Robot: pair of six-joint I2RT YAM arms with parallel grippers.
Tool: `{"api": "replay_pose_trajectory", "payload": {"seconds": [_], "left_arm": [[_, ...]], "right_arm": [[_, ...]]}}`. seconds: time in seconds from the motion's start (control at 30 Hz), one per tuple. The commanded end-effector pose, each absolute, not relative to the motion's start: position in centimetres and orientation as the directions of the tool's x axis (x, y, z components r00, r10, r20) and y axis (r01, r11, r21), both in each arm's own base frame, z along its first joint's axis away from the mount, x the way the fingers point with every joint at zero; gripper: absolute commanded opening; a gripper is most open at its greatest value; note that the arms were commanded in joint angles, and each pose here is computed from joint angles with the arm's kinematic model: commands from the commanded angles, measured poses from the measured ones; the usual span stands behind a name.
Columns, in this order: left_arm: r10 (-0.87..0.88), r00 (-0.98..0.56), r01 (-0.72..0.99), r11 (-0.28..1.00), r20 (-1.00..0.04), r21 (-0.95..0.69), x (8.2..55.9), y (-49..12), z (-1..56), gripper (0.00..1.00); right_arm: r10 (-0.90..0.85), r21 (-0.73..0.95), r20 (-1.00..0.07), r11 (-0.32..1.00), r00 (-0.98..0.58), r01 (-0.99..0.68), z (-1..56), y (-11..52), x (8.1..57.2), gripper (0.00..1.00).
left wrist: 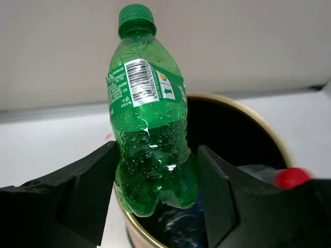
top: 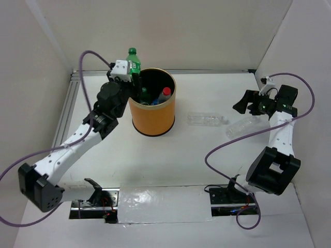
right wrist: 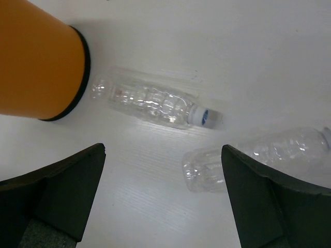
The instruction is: Put the plastic bottles in the bin
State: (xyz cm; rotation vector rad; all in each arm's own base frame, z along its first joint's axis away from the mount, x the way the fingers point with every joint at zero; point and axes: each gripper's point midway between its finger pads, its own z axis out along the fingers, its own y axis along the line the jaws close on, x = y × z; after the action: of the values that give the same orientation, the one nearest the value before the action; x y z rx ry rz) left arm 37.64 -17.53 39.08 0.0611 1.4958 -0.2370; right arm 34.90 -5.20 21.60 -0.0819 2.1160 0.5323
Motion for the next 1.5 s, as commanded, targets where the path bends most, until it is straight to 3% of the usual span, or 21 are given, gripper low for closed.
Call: {"api": "replay_pose_trajectory", "payload": {"seconds": [0.0,0.07,0.1,0.17,0.27,0.3,0.47,0.67,0.8,0.83,0.93,0.97,1.1,1.2,1.3,1.33,1.4,1.47], "left_arm": [[-0.074,-0.051,0.11,0.991,-0.996,-0.079,40.5,-16.2,34.8,0.02],[-0.062,-0.094,0.102,0.992,-0.994,-0.072,41.8,-16.5,33.2,0.1],[-0.053,-0.11,0.1,0.993,-0.993,-0.064,42.0,-16.7,32.7,0.24],[-0.057,-0.152,0.093,0.993,-0.987,-0.072,42.8,-16.8,31.2,0.42],[-0.064,-0.143,0.084,0.994,-0.988,-0.076,43.3,-16.6,31.8,0.9],[-0.064,-0.143,0.084,0.994,-0.988,-0.076,43.3,-16.6,31.8,1.0],[-0.07,-0.028,0.108,0.992,-0.997,-0.072,42.0,-17.0,36.9,1.0],[-0.099,0.141,0.436,0.899,-0.985,-0.028,33.7,-23.0,42.9,1.0],[-0.101,0.1,0.64,0.768,-0.99,-0.014,28.0,-27.8,39.9,1.0],[-0.072,0.047,0.678,0.735,-0.996,-0.021,26.4,-29.6,37.0,1.0],[-0.037,-0.046,0.727,0.684,-0.998,-0.059,23.0,-31.8,31.9,1.0],[-0.032,-0.063,0.702,0.709,-0.997,-0.067,22.8,-31.6,30.7,1.0],[-0.033,-0.176,0.69,0.709,-0.984,-0.147,20.2,-32.0,25.6,1.0],[-0.029,-0.261,0.688,0.696,-0.965,-0.207,18.5,-32.3,22.3,0.99],[-0.025,-0.323,0.687,0.681,-0.946,-0.253,17.3,-32.6,19.9,0.99],[-0.006,-0.35,0.684,0.682,-0.937,-0.26,17.1,-32.8,18.6,0.99],[0.028,-0.375,0.691,0.674,-0.927,-0.259,16.7,-33.0,16.5,0.99],[0.085,-0.41,0.693,0.677,-0.908,-0.249,16.3,-33.1,13.7,0.99]], "right_arm": [[0.19,0.312,-0.776,0.944,-0.602,-0.104,20.9,-7.6,35.2,1.0],[0.264,0.317,-0.756,0.948,-0.599,0.018,20.5,-8.8,35.2,1.0],[0.292,0.312,-0.751,0.947,-0.593,0.07,20.4,-9.5,35.3,1.0],[0.38,0.281,-0.725,0.925,-0.575,0.258,19.4,-11.9,34.9,1.0],[0.456,0.227,-0.692,0.874,-0.56,0.431,17.4,-14.4,34.2,1.0],[0.466,0.217,-0.68,0.865,-0.566,0.452,16.5,-14.5,34.2,1.0],[0.557,0.208,-0.628,0.793,-0.544,0.572,12.4,-15.9,34.7,1.0],[0.603,0.177,-0.574,0.752,-0.554,0.635,7.8,-14.6,37.5,1.0],[0.63,0.171,-0.524,0.737,-0.573,0.654,4.7,-13.5,38.6,1.0],[0.641,0.172,-0.511,0.729,-0.573,0.663,4.2,-13.5,38.6,1.0],[0.662,0.185,-0.488,0.716,-0.569,0.674,3.3,-14.2,38.7,0.77],[0.659,0.2,-0.494,0.721,-0.567,0.664,3.9,-14.4,38.7,0.52],[0.563,0.214,-0.593,0.799,-0.576,0.562,9.3,-14.5,39.2,0.25],[0.375,0.213,-0.763,0.915,-0.526,0.343,18.5,-12.5,41.6,0.19],[0.121,0.18,-0.919,0.975,-0.374,-0.129,29.3,-5.9,43.8,0.18],[-0.004,0.118,-0.959,0.902,-0.282,-0.416,32.0,-1.8,43.2,0.19],[-0.082,-0.054,-0.996,0.788,-0.018,-0.613,38.7,3.4,43.0,0.15],[-0.118,-0.184,-0.983,0.663,0.141,-0.726,41.4,7.9,42.5,0.13]]}}
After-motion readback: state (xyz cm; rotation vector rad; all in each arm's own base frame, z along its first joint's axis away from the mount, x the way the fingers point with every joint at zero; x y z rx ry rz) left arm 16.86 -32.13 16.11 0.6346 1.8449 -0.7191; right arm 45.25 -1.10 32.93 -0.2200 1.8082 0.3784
